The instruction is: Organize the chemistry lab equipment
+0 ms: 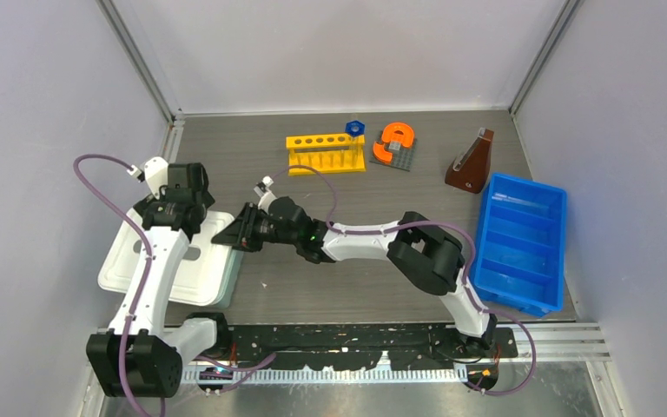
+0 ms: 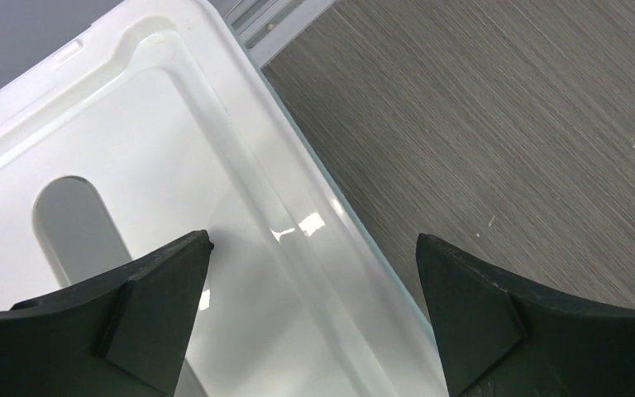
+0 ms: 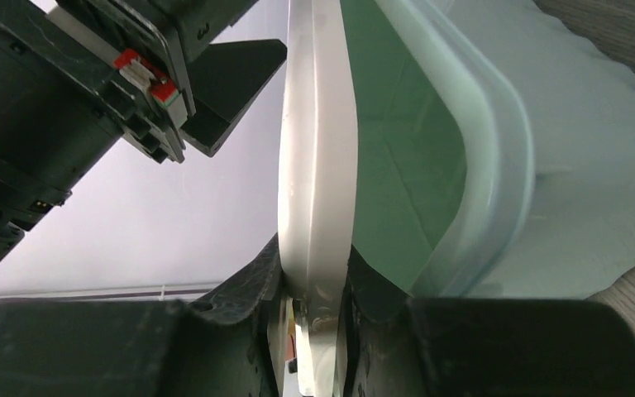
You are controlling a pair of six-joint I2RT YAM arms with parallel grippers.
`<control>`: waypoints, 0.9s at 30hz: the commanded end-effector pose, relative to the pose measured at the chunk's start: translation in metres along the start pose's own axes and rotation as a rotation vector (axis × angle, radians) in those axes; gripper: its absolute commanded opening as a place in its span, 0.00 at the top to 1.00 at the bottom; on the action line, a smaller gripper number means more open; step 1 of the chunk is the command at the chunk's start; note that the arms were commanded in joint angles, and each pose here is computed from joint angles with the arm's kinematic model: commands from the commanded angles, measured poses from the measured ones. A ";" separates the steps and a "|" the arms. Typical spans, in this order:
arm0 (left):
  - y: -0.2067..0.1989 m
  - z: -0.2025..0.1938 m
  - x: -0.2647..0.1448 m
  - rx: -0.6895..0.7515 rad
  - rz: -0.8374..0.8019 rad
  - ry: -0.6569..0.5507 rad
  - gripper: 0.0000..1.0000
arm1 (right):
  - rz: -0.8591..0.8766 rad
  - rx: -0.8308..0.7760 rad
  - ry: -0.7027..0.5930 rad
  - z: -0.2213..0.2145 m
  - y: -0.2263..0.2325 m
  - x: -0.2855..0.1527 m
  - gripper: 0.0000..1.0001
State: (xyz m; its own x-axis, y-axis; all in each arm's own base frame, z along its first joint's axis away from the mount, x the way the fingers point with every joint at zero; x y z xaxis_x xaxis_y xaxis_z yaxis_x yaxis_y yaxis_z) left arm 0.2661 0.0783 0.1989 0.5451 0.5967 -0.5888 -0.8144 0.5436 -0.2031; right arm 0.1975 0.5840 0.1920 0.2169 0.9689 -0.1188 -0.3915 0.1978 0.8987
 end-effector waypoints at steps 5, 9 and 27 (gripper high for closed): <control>0.018 -0.002 0.002 -0.067 0.069 -0.008 0.00 | -0.075 -0.042 0.028 0.016 -0.017 -0.006 0.99; 0.023 -0.007 0.006 -0.076 0.091 0.006 0.00 | -0.065 -0.030 0.033 0.014 -0.017 -0.004 0.99; 0.038 -0.031 0.022 -0.076 0.148 0.055 0.00 | -0.088 -0.088 -0.055 0.050 0.003 -0.047 0.60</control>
State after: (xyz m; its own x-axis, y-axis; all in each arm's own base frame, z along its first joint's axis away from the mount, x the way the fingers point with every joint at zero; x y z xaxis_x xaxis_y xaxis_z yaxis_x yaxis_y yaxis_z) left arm 0.2581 0.0974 0.1848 0.4860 0.6588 -0.5742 -0.8682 0.4390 -0.2312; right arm 0.2106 0.5586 0.1839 0.2167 0.9547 -0.2037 -0.3837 0.2752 0.8815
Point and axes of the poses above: each gripper's point midway between its finger pads, its own x axis out along the fingers, its own y axis along the line the jaws close on, z = x × y, the point moved 1 cm from there along -x, back along the fingers, and after that the axes turned 14 degrees about -x, right-handed, at the moved point
